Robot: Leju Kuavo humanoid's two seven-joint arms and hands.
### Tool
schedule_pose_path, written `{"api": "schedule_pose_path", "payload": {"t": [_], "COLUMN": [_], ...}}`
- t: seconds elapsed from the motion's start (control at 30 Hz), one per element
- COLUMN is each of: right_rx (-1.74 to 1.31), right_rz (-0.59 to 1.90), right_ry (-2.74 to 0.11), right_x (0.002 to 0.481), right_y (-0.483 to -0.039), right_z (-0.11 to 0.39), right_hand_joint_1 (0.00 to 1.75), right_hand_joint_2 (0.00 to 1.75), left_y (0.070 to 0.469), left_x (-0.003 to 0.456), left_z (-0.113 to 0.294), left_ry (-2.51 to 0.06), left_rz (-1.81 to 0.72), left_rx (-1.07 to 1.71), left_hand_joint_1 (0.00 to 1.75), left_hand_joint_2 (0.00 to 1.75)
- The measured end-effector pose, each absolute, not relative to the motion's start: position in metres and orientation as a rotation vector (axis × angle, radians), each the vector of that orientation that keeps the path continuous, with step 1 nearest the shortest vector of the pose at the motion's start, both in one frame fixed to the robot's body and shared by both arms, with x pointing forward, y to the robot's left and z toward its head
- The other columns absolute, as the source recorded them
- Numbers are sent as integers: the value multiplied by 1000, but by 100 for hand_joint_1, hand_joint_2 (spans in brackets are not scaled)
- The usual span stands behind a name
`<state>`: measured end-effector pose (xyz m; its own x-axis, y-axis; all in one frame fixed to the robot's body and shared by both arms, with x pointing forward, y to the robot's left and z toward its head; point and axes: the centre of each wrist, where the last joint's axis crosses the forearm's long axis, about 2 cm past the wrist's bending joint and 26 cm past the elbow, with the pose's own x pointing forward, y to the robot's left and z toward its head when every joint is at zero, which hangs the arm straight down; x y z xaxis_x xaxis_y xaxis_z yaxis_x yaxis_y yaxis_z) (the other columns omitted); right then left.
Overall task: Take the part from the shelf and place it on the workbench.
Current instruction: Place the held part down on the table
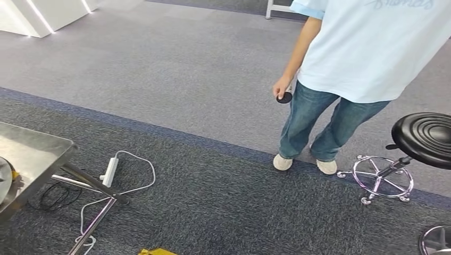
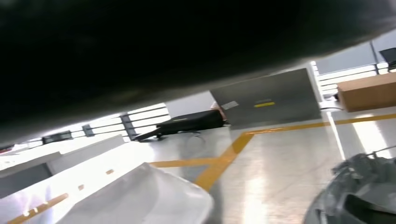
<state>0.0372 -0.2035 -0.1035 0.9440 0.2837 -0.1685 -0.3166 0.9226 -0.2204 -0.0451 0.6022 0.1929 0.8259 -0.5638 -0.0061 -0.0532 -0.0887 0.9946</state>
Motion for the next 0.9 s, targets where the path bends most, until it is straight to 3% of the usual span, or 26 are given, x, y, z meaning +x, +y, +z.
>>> {"api": "schedule_pose_path", "payload": {"t": [0.9], "right_rx": [-246], "right_rz": [315], "right_ry": [135], "right_x": [33], "right_y": [-207], "right_z": [-105], "right_hand_joint_1": [0], "right_hand_joint_2": [0], "left_y": [585], "left_x": [-52], "left_z": [181], "left_ry": [-469], "left_rz": [-423], "left_rx": [1578], "left_hand_joint_1": [0], "left_hand_joint_2": [0]}}
